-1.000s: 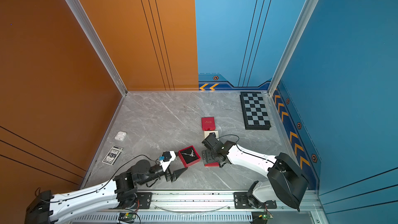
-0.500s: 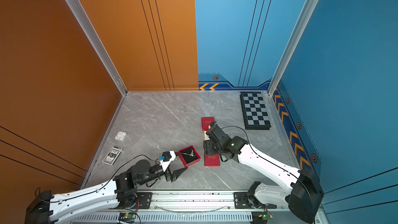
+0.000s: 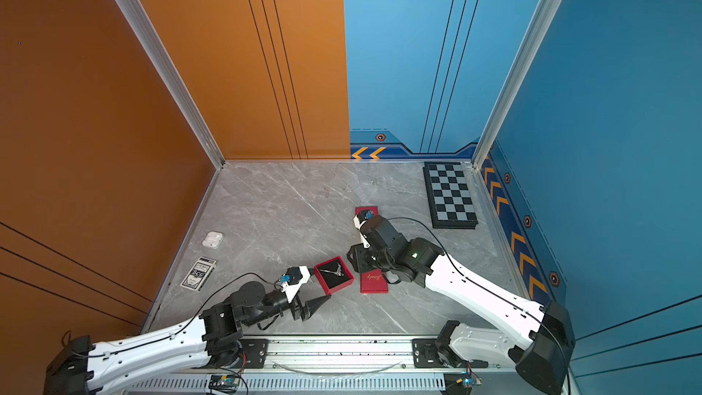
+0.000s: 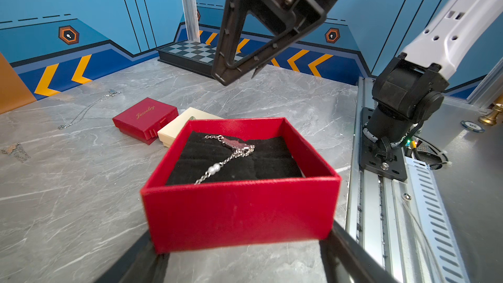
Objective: Take the necklace out of the lift-off lid jewelry box
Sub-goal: Place the jewelry box at the center of the board, then take out the inner lining from the jewelry box.
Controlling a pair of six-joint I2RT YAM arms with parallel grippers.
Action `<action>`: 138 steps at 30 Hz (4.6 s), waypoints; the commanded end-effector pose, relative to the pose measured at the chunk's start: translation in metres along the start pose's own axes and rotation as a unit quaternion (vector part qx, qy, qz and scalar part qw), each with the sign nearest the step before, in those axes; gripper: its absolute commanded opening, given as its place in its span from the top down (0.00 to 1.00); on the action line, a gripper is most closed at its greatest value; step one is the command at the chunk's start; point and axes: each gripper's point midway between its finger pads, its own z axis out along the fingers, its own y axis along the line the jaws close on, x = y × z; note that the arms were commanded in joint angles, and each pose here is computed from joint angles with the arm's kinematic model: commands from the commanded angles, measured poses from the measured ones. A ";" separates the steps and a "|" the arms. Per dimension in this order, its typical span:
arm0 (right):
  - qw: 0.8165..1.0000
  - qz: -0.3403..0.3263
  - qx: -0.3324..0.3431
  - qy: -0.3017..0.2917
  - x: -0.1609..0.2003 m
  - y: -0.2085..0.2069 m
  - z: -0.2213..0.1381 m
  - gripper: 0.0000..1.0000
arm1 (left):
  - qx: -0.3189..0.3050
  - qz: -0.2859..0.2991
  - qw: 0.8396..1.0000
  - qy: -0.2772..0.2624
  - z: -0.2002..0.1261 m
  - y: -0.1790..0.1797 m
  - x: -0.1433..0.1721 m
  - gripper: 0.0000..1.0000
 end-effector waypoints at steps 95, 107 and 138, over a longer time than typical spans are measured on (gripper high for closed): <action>0.975 0.075 0.210 -0.022 0.029 -0.036 0.173 0.99 | -0.324 -0.264 0.905 0.077 -0.057 0.124 0.048 0.01; 0.979 0.036 0.196 -0.045 0.003 -0.017 0.145 0.83 | -0.320 -0.269 0.905 0.080 -0.060 0.126 0.049 0.01; 0.972 -0.123 0.166 0.109 0.018 0.004 0.181 0.58 | -0.325 -0.279 0.897 0.110 -0.068 0.127 0.055 0.01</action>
